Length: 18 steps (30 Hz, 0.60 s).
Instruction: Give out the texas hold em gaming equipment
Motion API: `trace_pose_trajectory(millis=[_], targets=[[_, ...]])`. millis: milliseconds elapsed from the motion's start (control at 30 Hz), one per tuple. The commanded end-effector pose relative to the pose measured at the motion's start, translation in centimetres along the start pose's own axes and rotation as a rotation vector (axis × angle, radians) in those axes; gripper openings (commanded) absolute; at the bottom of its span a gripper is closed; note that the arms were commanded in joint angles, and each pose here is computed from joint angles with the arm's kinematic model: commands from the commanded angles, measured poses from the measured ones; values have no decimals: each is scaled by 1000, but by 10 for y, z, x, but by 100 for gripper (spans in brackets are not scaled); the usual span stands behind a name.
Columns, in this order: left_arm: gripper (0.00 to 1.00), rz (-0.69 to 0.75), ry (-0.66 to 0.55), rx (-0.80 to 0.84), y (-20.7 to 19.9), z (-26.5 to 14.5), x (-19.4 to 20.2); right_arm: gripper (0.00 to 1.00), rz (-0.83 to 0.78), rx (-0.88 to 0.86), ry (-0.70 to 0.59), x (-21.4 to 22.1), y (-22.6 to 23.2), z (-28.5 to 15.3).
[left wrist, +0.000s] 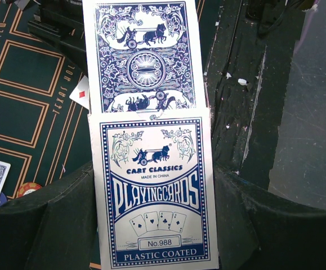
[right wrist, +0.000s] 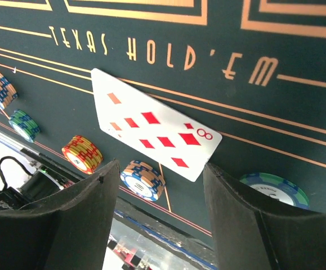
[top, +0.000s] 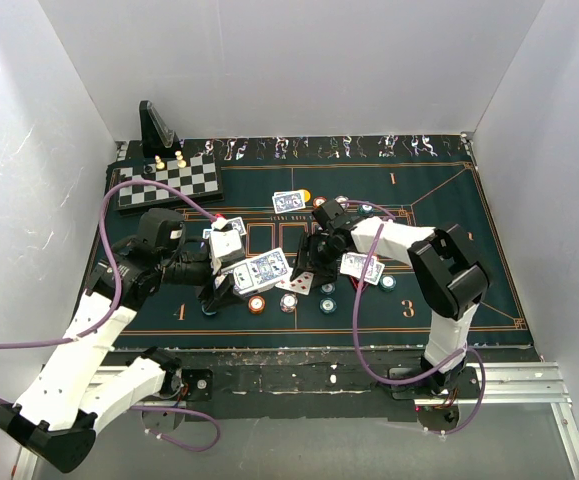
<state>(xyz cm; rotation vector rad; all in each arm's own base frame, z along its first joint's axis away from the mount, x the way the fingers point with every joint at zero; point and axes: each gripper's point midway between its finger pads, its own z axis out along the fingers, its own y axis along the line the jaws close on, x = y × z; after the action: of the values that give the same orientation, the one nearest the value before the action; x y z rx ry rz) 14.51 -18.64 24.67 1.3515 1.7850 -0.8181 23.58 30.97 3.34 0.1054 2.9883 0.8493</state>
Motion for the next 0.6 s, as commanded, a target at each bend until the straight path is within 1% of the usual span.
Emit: trace_pose_trajectory(millis=[0,400,500,567], targets=[[1,43,-46,-9,-2,-8,-15,68,-25,28,-68,-24,1,29],[1,45,-42,-16,-2,-9,-14,68,-50,-70,-93,-64,56,43],[1,43,-40,-17,-2,-9,-13,67,-52,-71,-99,-74,63,47],[1,44,-39,-18,-2,-9,-12,67,-63,-64,-112,-79,68,42]])
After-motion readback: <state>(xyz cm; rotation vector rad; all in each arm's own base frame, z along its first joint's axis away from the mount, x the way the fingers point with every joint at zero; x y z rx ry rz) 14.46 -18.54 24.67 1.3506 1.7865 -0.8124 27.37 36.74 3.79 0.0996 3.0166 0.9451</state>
